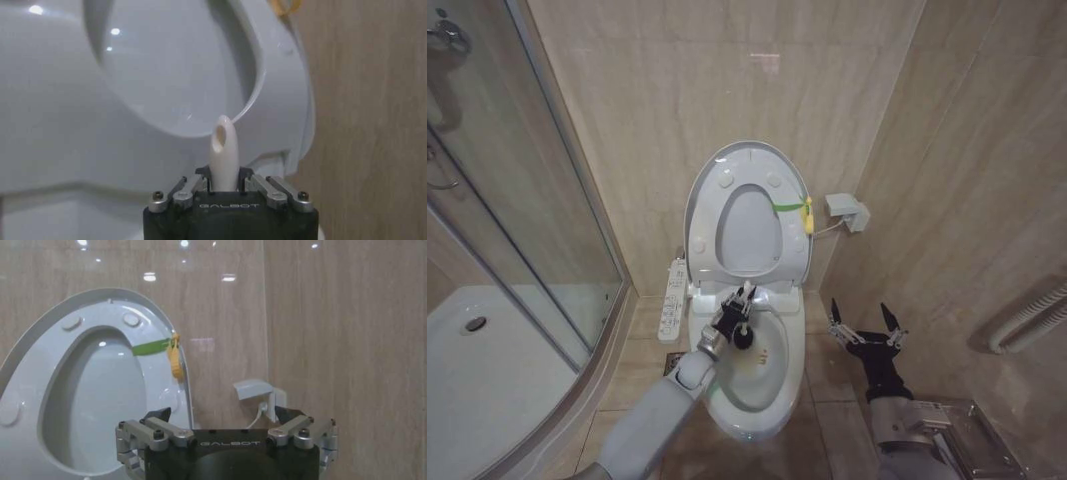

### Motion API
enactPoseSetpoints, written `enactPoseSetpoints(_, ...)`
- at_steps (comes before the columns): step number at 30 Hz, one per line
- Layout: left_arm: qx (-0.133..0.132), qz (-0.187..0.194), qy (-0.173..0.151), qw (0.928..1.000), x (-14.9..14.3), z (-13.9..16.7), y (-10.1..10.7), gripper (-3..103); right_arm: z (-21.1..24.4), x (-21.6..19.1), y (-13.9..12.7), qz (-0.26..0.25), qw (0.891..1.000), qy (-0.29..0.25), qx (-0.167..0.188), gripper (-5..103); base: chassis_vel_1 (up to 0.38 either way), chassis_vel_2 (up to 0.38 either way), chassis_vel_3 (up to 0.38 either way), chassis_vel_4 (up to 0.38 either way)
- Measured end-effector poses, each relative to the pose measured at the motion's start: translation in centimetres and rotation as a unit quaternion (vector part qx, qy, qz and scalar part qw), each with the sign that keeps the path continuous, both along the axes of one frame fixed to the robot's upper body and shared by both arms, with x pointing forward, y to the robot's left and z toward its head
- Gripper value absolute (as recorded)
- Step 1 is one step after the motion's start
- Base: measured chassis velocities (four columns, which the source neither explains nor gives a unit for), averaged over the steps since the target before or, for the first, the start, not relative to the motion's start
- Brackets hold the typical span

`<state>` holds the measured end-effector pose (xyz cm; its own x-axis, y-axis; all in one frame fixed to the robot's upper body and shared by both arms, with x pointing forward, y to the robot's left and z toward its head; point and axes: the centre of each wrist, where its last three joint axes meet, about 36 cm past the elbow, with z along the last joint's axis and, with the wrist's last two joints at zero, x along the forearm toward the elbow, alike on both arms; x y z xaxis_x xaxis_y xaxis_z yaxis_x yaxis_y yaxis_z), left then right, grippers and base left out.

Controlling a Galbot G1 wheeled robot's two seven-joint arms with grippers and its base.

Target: Open the toilet lid, clean the toilet bowl with a toilet brush, close the toilet lid, and flush.

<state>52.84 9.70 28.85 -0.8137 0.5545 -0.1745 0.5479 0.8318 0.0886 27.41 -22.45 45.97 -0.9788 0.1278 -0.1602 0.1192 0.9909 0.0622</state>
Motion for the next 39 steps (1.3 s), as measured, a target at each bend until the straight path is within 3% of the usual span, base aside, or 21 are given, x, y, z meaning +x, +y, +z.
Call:
enactPoseSetpoints(4,0.006,-0.006,0.004,1.0,-0.5,-0.8,-0.8,25,0.0,0.0,0.0,0.0,1.0,0.0,0.0,100,0.0,0.0,0.0,0.0)
enactPoseSetpoints(17,0.032,0.003,0.012,0.9994,-0.7,-4.1,-0.2,25,0.0,0.0,0.0,0.0,1.0,0.0,0.0,100,0.0,0.0,0.0,0.0)
enactPoseSetpoints(25,0.003,-0.007,-0.018,0.9998,-0.8,-1.2,-1.9,25,0.0,0.0,0.0,0.0,1.0,0.0,0.0,100,0.0,0.0,0.0,0.0)
enactPoseSetpoints(29,-0.021,-0.034,-0.026,0.9988,-3.3,1.1,-4.2,25,0.0,0.0,0.0,0.0,1.0,0.0,0.0,100,0.0,0.0,0.0,0.0)
enactPoseSetpoints(33,-0.03,-0.052,-0.025,0.9979,-5.3,1.7,-5.3,25,0.0,0.0,0.0,0.0,1.0,0.0,0.0,100,0.0,0.0,0.0,0.0)
enactPoseSetpoints(39,-0.027,-0.058,-0.018,0.9978,-6.3,0.8,-5.3,25,0.0,0.0,0.0,0.0,1.0,0.0,0.0,100,0.0,0.0,0.0,0.0)
